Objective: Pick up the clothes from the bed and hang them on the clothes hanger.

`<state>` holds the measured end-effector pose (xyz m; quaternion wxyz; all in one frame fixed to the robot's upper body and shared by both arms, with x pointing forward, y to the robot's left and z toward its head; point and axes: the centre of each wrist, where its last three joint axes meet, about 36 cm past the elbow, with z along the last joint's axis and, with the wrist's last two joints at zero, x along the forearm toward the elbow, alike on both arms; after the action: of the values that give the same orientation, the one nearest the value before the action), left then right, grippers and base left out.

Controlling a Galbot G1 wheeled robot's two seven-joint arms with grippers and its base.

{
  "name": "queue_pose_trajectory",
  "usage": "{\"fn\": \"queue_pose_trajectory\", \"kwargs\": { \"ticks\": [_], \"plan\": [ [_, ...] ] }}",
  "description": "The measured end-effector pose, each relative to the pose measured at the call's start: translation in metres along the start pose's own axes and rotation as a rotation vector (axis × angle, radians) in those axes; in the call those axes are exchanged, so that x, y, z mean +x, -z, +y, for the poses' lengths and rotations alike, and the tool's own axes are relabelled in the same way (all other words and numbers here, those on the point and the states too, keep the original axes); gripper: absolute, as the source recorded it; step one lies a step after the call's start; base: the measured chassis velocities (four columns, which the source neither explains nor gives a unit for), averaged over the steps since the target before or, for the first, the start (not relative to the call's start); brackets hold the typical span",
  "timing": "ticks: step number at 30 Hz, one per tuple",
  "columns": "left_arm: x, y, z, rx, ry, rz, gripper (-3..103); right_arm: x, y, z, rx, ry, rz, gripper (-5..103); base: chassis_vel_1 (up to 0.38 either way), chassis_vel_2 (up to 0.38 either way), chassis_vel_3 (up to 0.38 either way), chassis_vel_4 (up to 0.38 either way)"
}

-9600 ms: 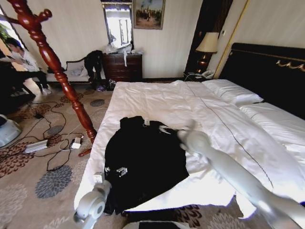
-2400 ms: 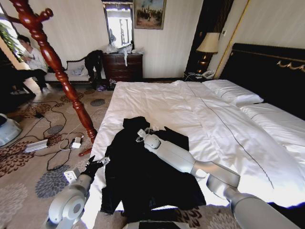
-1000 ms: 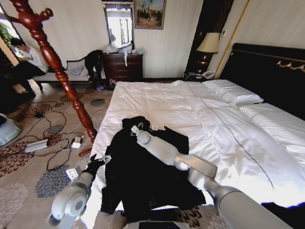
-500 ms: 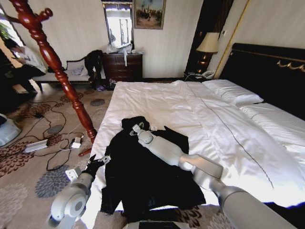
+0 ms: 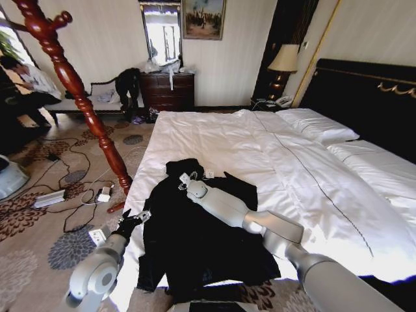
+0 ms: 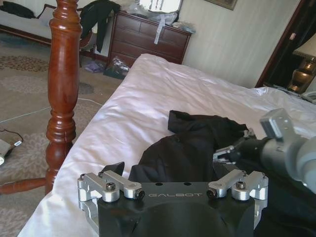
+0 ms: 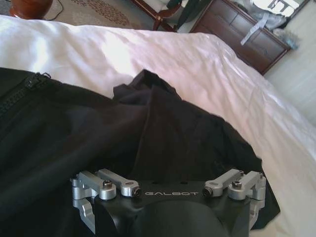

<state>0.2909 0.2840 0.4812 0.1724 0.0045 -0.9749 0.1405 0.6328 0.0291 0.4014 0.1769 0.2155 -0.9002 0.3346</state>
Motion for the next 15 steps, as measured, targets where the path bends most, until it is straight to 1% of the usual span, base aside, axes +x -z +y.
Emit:
{"fn": "queue_pose_trajectory", "kwargs": {
  "ticks": [4,13,15],
  "plan": [
    [-0.001,0.0,-0.001,0.006,-0.004,-0.004,100,-0.01,0.01,0.01,0.002,-0.007,-0.029,100,0.0,0.0,0.0,0.0],
    [0.002,0.003,0.001,0.007,0.002,-0.015,100,-0.015,0.005,0.008,-0.021,-0.016,-0.072,100,0.0,0.0,0.0,0.0],
    [0.003,0.002,0.001,0.008,0.003,-0.015,100,-0.017,0.001,0.004,-0.037,-0.027,-0.091,100,0.0,0.0,0.0,0.0]
  ]
}}
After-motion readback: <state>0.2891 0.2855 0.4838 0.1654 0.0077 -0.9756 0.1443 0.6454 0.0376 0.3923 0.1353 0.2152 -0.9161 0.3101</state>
